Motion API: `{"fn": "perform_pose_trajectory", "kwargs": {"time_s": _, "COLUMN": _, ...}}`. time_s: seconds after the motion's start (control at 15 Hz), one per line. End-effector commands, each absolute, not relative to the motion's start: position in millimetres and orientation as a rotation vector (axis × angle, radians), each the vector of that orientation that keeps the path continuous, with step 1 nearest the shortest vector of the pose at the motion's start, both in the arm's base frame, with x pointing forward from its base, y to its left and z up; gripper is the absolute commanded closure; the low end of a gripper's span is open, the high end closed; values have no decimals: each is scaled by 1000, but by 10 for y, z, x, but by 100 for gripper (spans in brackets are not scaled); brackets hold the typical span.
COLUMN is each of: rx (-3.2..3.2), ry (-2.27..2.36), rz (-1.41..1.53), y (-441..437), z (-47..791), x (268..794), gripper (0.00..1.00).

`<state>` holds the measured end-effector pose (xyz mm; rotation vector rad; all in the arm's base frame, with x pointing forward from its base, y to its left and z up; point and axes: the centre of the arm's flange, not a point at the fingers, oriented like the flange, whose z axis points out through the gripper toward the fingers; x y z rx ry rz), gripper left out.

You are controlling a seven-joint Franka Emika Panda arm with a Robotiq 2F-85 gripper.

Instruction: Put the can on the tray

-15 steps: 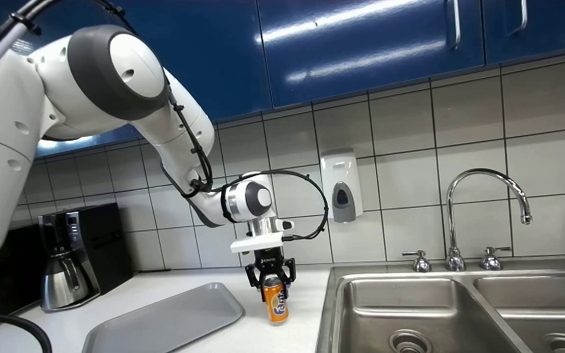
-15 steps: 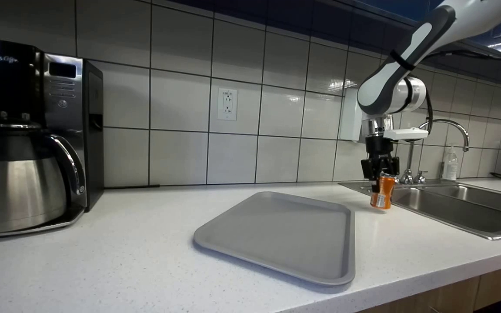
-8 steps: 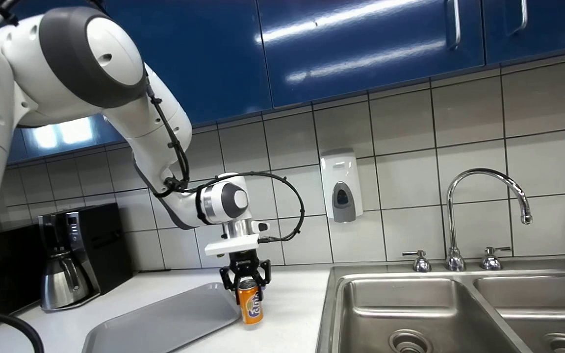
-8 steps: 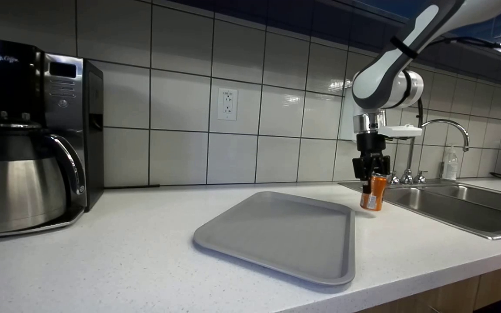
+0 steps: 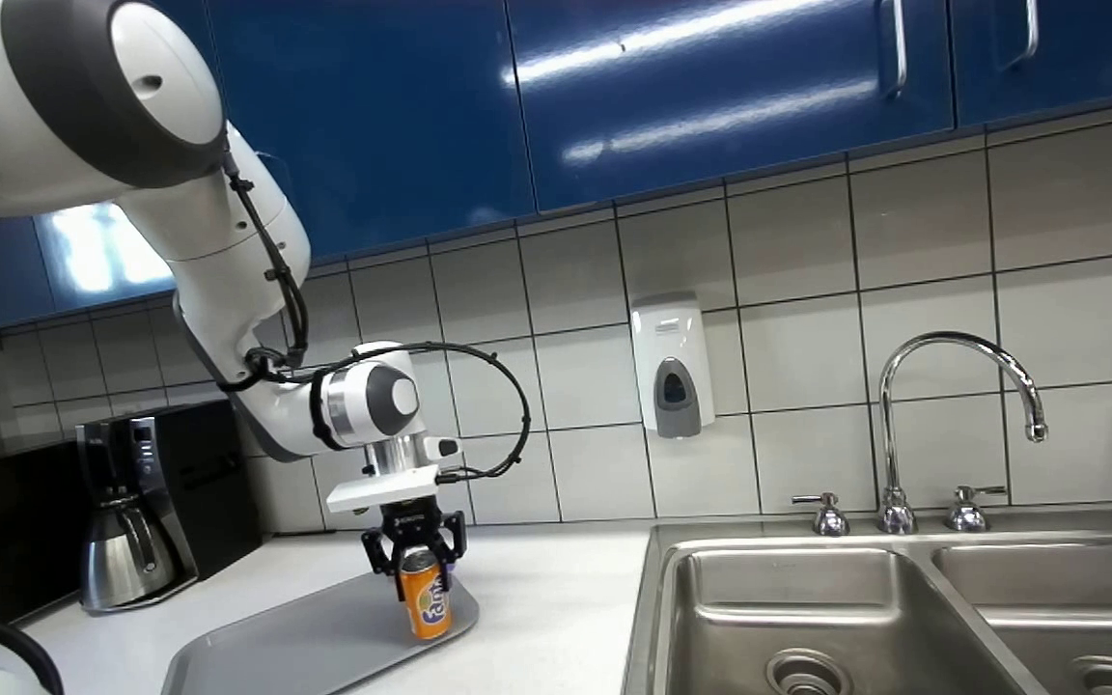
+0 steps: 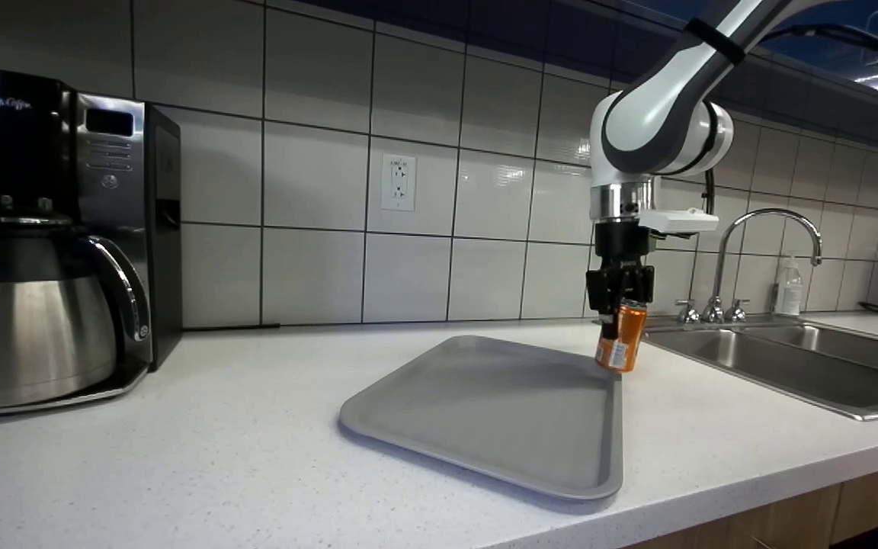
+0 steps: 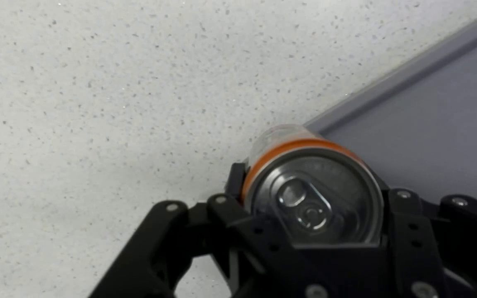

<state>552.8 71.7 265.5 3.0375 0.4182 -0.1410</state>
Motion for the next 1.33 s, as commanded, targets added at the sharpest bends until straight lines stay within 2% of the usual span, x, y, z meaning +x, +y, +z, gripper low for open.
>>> {"fn": "perform_pose_trajectory", "kwargs": {"time_s": 0.0, "rx": 3001, "ry": 451, "rz": -104, "y": 1019, "z": 2697, "x": 5301, "gripper": 61}}
{"fn": "perform_pose_trajectory", "kwargs": {"time_s": 0.53, "rx": 2969, "ry": 554, "rz": -88, "y": 1621, "z": 2551, "x": 5273, "gripper": 61}}
{"fn": "perform_pose_trajectory", "kwargs": {"time_s": 1.2, "rx": 2973, "ry": 551, "rz": -70, "y": 1739, "z": 2326, "x": 5351, "gripper": 61}}
{"fn": "perform_pose_trajectory", "kwargs": {"time_s": 1.27, "rx": 2971, "ry": 549, "rz": -73, "y": 1739, "z": 2326, "x": 5359, "gripper": 11}}
